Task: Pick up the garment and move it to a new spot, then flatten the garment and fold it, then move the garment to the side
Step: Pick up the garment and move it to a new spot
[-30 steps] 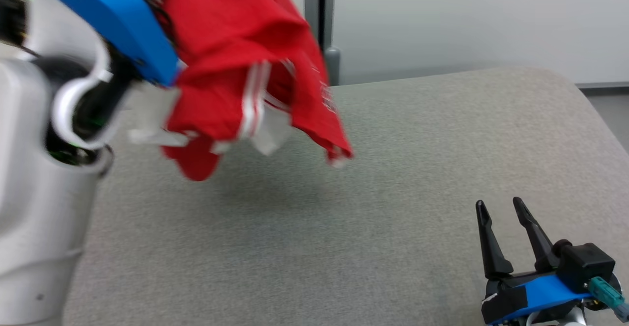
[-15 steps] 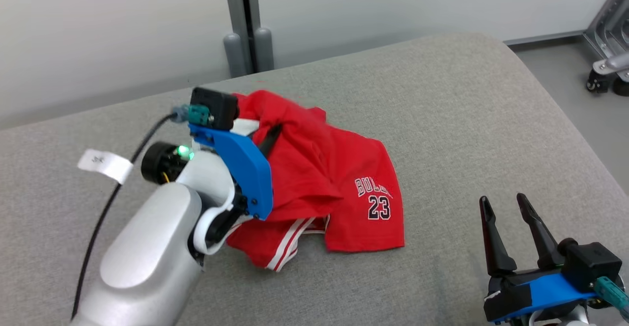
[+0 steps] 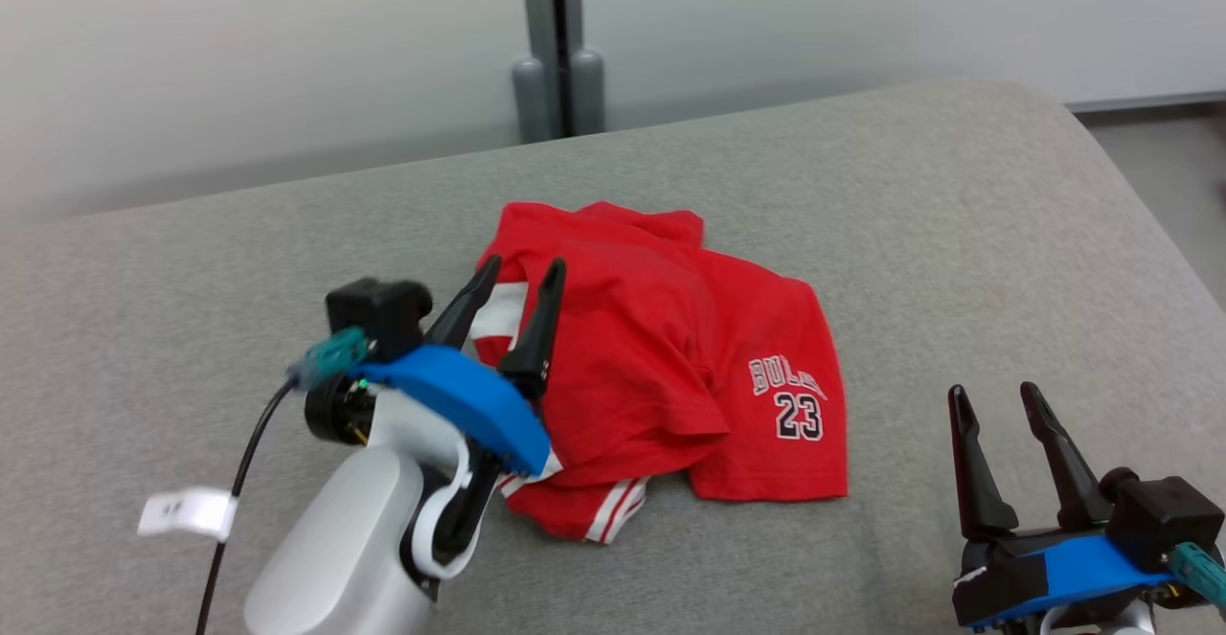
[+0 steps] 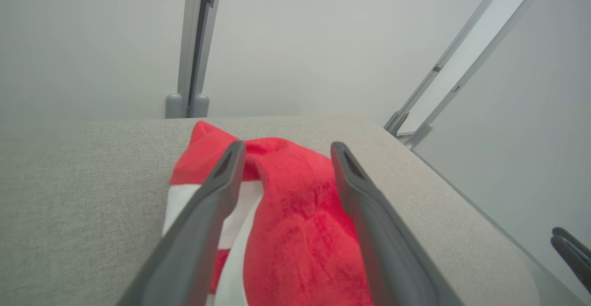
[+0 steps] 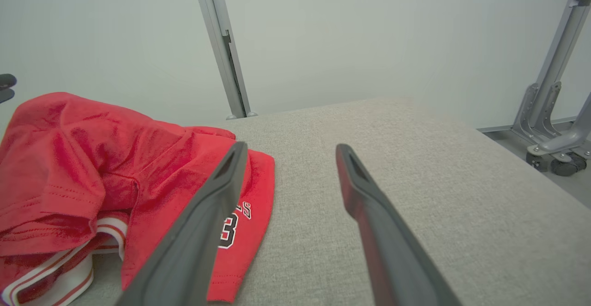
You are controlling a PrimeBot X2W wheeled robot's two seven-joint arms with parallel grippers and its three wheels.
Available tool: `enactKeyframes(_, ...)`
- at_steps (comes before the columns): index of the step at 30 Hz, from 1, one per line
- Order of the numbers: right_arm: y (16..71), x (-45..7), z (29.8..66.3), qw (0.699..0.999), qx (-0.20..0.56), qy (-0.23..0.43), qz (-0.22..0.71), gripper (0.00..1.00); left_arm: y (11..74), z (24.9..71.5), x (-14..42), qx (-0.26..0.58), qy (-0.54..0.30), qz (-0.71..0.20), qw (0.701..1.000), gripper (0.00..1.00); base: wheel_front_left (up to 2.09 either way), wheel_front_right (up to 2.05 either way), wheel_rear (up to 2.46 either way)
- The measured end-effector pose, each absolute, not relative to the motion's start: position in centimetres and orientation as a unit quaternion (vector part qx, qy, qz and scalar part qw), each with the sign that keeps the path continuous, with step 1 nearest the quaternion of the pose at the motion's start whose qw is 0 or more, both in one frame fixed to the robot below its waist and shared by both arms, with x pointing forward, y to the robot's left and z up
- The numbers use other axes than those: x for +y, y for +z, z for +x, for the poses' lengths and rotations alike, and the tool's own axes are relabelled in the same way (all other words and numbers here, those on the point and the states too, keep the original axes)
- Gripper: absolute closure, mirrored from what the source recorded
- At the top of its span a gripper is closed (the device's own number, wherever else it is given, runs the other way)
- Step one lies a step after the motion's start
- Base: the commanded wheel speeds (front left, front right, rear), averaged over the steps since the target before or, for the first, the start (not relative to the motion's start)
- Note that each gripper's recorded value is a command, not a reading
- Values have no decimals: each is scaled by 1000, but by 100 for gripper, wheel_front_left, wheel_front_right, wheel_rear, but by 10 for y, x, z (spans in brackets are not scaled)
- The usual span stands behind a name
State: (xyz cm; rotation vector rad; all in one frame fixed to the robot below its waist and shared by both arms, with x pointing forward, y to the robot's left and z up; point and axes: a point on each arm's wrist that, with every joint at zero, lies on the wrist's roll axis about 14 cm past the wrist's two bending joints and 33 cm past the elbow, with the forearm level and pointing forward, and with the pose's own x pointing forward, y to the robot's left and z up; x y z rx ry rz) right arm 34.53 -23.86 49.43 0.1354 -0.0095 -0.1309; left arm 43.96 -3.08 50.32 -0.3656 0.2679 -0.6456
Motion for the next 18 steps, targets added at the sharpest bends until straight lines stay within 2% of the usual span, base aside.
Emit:
enactKeyframes(8,504,-210,360,998,-15,-17,65,0,528,416,39,10,-228,-246,942,0,0,0,0)
enactKeyframes(18,519,-186,369,997,-32,23,61,0,534,381,128,-56,-122,-188,973,0,0,0,0)
